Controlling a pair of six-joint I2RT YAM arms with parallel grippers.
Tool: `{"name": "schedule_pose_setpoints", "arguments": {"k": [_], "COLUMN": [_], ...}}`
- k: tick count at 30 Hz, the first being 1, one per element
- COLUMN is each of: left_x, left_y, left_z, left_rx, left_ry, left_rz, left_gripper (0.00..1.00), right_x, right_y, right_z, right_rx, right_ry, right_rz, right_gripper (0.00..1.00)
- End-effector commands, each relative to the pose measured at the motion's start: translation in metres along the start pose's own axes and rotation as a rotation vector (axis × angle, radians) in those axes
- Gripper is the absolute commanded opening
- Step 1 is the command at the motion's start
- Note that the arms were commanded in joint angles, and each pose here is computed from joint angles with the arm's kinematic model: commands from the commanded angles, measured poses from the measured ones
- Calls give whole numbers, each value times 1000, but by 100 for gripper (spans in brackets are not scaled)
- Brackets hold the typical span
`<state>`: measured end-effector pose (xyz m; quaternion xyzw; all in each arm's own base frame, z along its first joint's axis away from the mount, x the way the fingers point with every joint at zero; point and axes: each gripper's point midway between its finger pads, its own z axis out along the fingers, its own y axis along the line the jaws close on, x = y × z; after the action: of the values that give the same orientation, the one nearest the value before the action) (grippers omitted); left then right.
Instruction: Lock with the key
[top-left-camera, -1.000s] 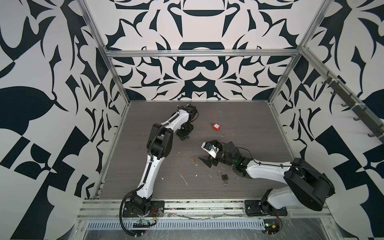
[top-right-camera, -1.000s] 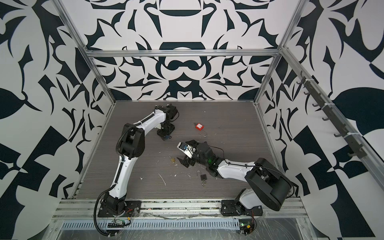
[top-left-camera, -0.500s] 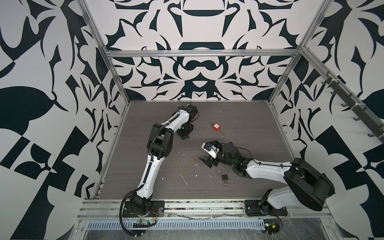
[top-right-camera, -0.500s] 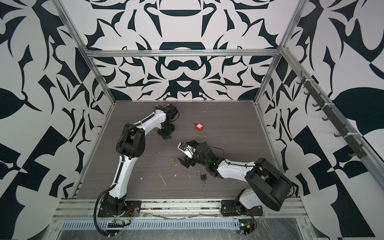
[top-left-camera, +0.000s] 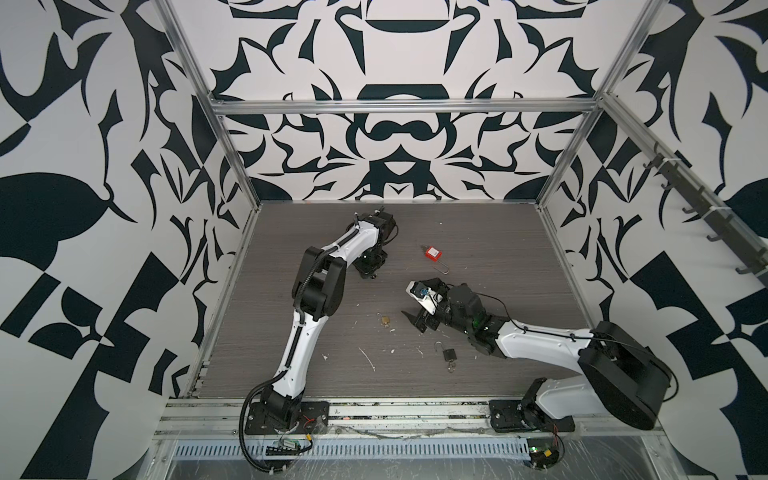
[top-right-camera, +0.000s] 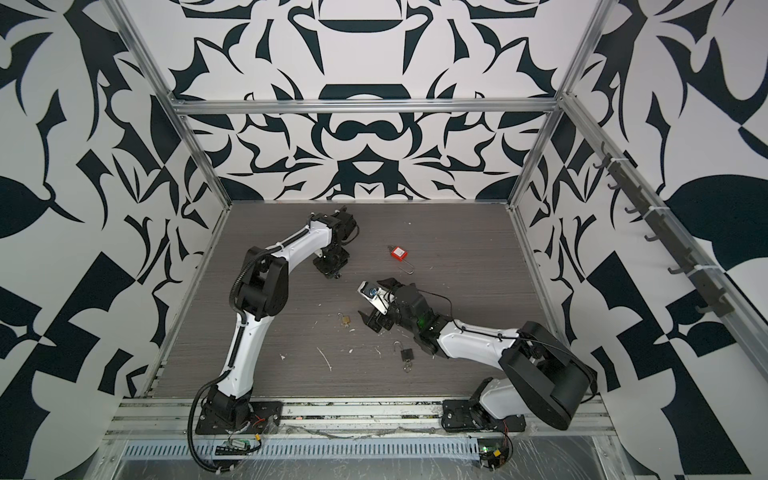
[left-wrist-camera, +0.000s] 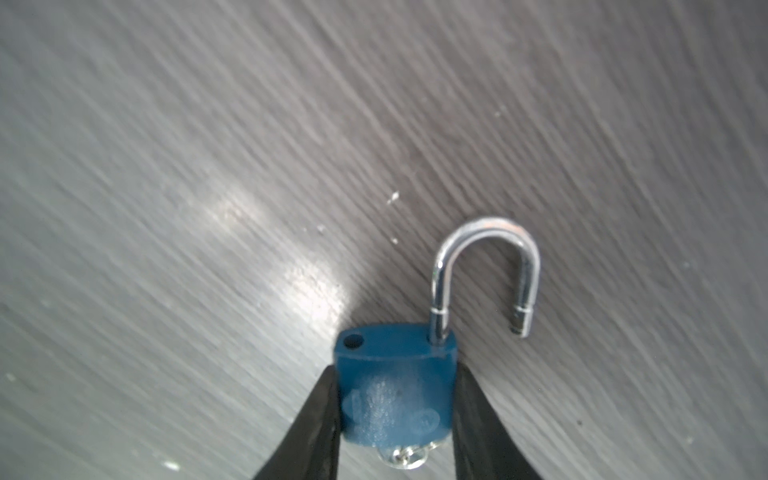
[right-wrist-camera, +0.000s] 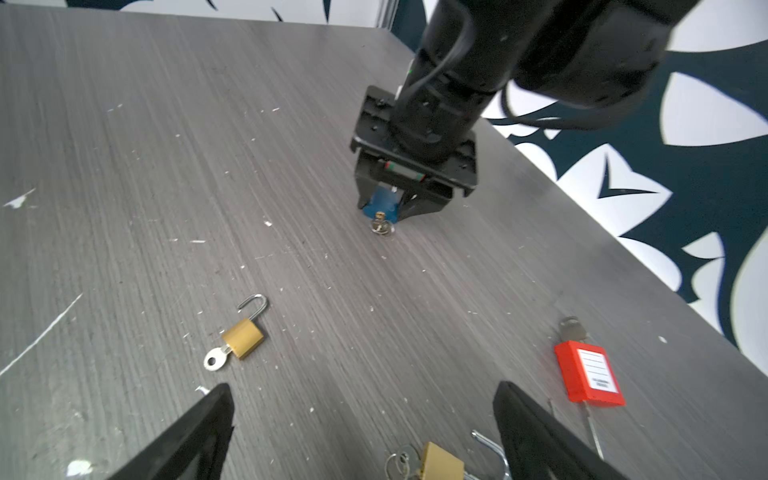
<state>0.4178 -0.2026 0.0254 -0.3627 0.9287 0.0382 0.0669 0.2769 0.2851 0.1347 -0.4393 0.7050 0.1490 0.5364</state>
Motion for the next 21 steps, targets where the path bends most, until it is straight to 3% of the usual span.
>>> {"name": "schedule_pose_setpoints", "arguments": {"k": [1, 7, 10, 16, 21], "left_x": [-17, -23, -20, 3, 27], "left_y": [-2, -30, -31, -24, -13], "left_z": [-35, -99, -125, -171, -205], "left_rx": [83, 428, 521, 689, 865], "left_ry": [-90, -280, -364, -471, -576], "left_rz": [197, 554, 717, 1017, 1163], "left_gripper": [0, 0, 0, 0, 0], "right_x": [-59, -96, -105, -118, -118], "right_y": [-42, -101, -119, -134, -141], "right_z": [-17, -49, -65, -82, -86], "right_rx": [188, 465, 529, 464, 310], "right_ry": [-151, -184, -180, -181, -132], "right_rz": [74, 258, 345, 507, 673], "right_gripper": [100, 100, 100, 100, 100]}}
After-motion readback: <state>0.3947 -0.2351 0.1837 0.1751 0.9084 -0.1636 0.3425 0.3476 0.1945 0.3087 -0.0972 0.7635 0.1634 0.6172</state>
